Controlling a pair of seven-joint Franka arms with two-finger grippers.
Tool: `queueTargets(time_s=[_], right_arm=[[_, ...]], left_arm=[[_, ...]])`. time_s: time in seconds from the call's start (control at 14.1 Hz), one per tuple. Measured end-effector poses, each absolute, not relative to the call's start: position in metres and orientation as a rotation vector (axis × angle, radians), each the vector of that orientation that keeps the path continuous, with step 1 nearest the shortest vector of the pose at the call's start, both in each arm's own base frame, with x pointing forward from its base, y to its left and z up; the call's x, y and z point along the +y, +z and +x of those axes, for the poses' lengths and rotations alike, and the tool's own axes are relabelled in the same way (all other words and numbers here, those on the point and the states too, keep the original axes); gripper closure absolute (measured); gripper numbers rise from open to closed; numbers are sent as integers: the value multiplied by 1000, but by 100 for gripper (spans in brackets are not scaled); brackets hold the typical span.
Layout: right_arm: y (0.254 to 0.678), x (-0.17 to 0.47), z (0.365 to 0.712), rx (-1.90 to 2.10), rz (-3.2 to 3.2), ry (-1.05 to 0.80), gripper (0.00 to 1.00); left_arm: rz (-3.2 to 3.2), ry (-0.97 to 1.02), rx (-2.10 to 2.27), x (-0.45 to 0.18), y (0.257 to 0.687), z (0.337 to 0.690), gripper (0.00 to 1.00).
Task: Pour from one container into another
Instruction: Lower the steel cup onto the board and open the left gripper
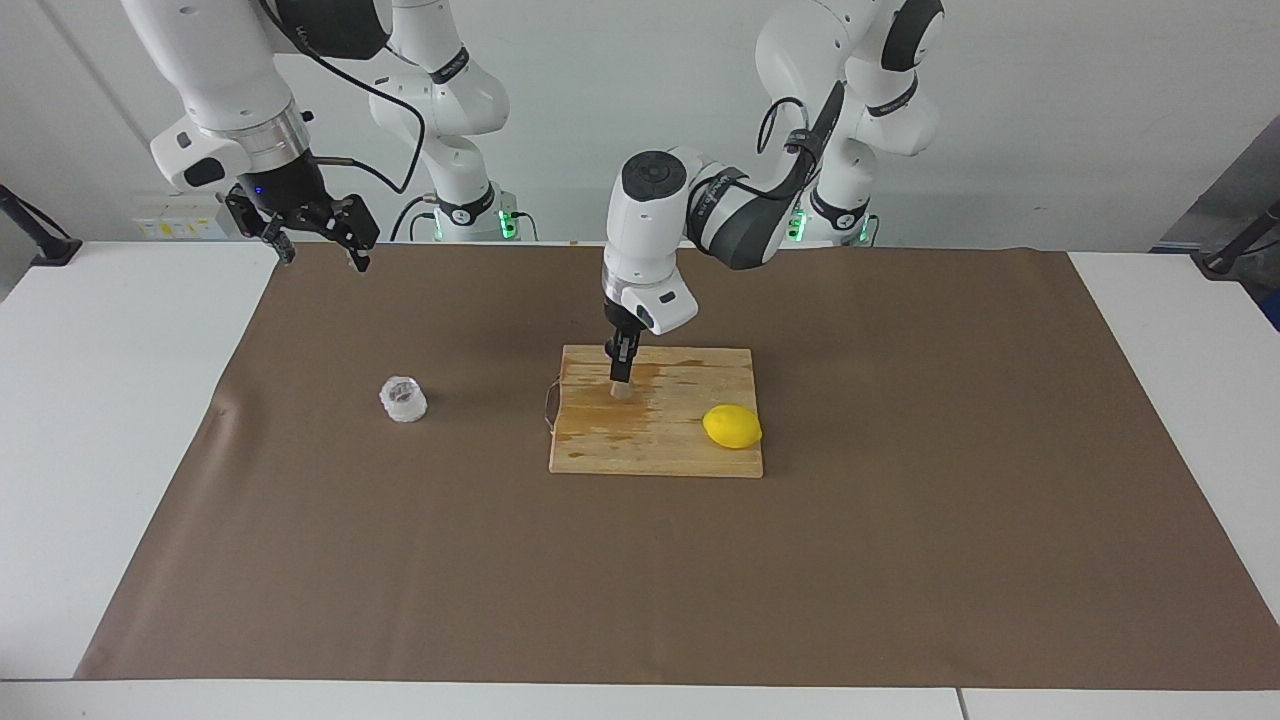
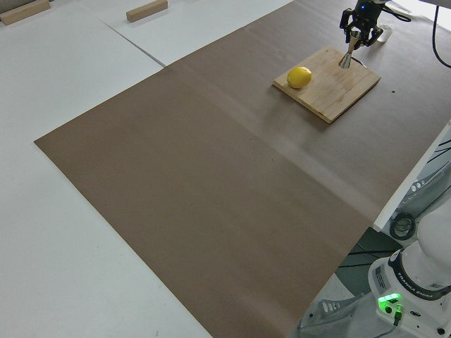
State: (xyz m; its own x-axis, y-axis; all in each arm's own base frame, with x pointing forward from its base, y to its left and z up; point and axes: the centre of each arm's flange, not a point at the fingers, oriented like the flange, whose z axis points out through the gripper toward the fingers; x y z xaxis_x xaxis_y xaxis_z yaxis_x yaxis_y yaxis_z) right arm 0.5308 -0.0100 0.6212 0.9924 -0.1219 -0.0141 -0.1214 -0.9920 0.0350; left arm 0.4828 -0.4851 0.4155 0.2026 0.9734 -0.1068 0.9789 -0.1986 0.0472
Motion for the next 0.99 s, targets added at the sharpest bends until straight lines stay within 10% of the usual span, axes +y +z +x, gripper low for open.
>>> queueTargets(time_s=[0.99], right_arm=[[621, -10, 531, -189, 3102, -25, 0]], left_arm=[[2328, -29, 1960, -490, 391, 481, 60]])
